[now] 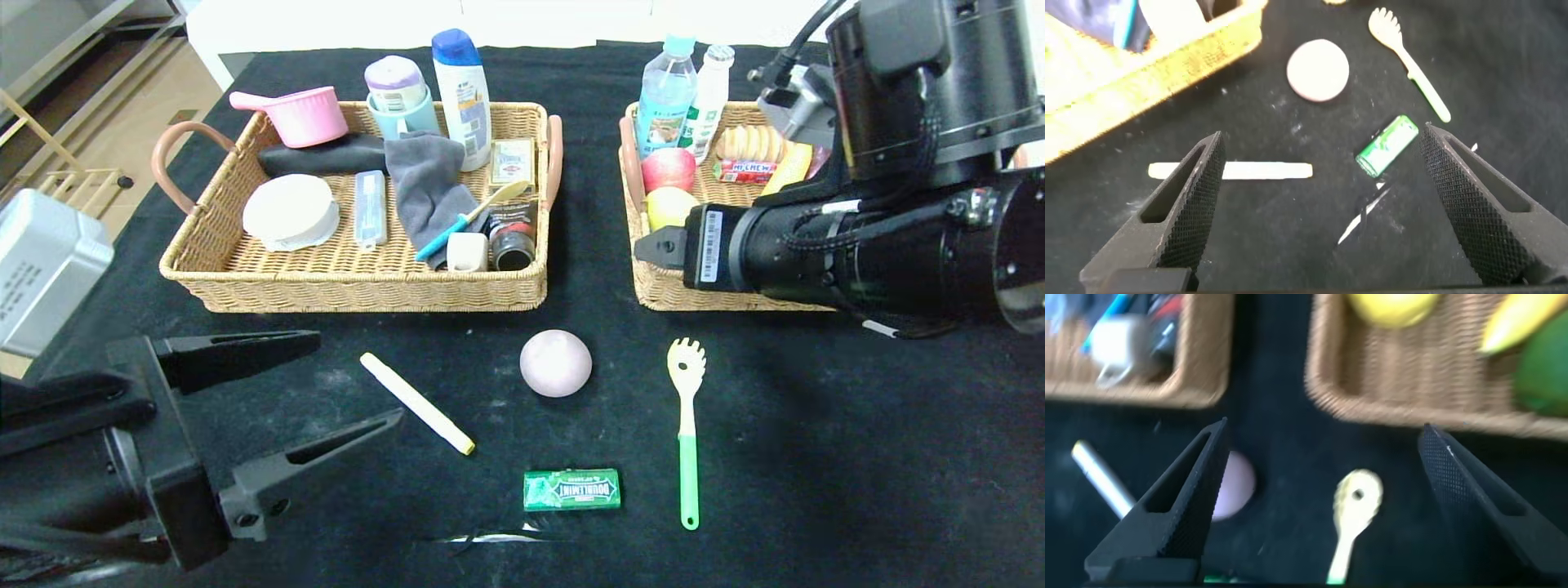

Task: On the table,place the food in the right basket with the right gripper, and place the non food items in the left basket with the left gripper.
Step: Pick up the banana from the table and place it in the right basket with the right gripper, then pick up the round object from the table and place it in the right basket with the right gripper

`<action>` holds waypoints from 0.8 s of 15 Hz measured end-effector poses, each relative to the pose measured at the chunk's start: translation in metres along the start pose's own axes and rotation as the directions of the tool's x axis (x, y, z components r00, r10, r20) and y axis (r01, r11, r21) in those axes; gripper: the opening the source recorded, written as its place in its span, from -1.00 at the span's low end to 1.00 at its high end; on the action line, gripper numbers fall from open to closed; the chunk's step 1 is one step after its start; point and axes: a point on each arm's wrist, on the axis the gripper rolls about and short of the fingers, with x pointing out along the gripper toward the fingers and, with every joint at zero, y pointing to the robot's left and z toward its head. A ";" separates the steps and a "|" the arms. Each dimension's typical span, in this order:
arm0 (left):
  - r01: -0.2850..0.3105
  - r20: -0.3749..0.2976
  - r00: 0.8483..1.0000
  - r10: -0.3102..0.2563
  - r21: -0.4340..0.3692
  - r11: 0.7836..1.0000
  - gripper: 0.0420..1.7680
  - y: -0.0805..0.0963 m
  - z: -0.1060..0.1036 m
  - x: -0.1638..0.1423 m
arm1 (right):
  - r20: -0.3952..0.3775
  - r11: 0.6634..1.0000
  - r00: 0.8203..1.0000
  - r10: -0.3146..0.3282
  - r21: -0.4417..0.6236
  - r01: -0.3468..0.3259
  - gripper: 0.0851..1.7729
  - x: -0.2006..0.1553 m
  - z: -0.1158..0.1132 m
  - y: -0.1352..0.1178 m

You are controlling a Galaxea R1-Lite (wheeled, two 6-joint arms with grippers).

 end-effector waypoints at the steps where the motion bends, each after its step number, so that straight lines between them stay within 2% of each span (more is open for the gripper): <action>1: -0.004 0.013 1.000 0.004 0.001 1.000 0.94 0.000 0.002 -0.003 | -0.014 1.000 1.000 0.016 -0.020 -0.016 0.89 -0.002 -0.007 0.009; 6: -0.042 0.074 0.996 0.041 0.007 0.999 0.94 0.002 0.013 -0.015 | -0.078 0.994 0.996 0.041 -0.100 -0.049 0.90 0.004 -0.039 0.042; 12: -0.049 0.103 0.994 0.047 0.015 0.999 0.94 0.001 0.018 -0.023 | -0.098 0.986 0.995 0.036 -0.160 -0.052 0.91 0.021 -0.070 0.076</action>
